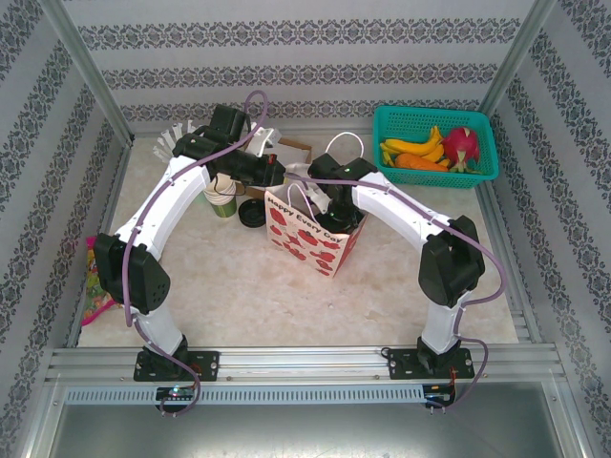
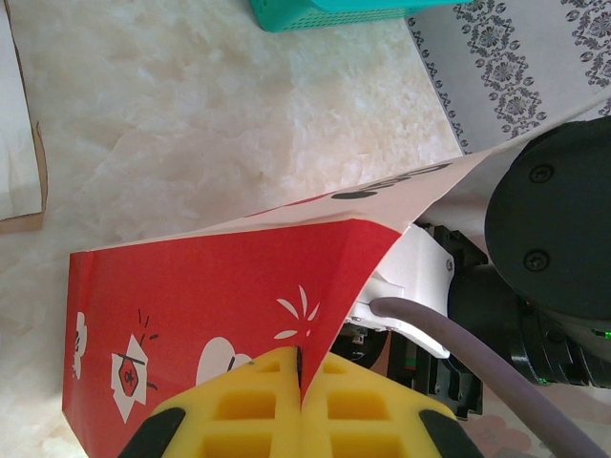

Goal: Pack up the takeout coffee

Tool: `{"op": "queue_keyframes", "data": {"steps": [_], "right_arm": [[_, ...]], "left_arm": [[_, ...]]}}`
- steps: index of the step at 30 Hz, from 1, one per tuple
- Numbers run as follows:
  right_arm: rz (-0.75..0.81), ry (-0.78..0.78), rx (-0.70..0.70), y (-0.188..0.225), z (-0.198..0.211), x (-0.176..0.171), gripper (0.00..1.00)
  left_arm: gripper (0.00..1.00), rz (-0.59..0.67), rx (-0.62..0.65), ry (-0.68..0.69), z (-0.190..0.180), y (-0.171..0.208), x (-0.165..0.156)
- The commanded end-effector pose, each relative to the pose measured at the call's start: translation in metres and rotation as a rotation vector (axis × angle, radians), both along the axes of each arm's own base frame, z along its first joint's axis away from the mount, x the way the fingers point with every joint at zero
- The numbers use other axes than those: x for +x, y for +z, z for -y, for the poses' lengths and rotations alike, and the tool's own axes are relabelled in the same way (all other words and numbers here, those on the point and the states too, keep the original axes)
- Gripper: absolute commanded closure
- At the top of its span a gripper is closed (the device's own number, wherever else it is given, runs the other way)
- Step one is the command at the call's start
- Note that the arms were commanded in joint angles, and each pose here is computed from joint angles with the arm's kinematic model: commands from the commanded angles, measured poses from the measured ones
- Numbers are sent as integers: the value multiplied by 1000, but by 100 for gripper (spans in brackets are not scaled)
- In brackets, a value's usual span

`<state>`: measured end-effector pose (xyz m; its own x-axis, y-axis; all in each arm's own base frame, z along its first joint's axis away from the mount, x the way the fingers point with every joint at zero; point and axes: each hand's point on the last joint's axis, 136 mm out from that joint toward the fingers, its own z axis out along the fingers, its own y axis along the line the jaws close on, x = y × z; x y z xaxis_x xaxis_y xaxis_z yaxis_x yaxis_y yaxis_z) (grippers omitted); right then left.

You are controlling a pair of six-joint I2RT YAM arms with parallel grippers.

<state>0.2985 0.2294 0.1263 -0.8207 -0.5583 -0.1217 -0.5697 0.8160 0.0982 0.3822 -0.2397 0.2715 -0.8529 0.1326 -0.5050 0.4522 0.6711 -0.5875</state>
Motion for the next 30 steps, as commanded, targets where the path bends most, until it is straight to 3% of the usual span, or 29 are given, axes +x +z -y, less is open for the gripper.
{"op": "queue_keyframes", "data": {"steps": [1,17,30], "right_arm": [[-15,-16,-14,-10,2,-2,49],[-46,-9,-69,-25,8,-6,49],[-91,-20,-204,-42,28,-11,50]], "left_arm": [[100,8,-5,-4,-3,2,-1],[100,14,-6,-5,-3,4,-1],[100,12,-1,-2,-4,3,0]]}}
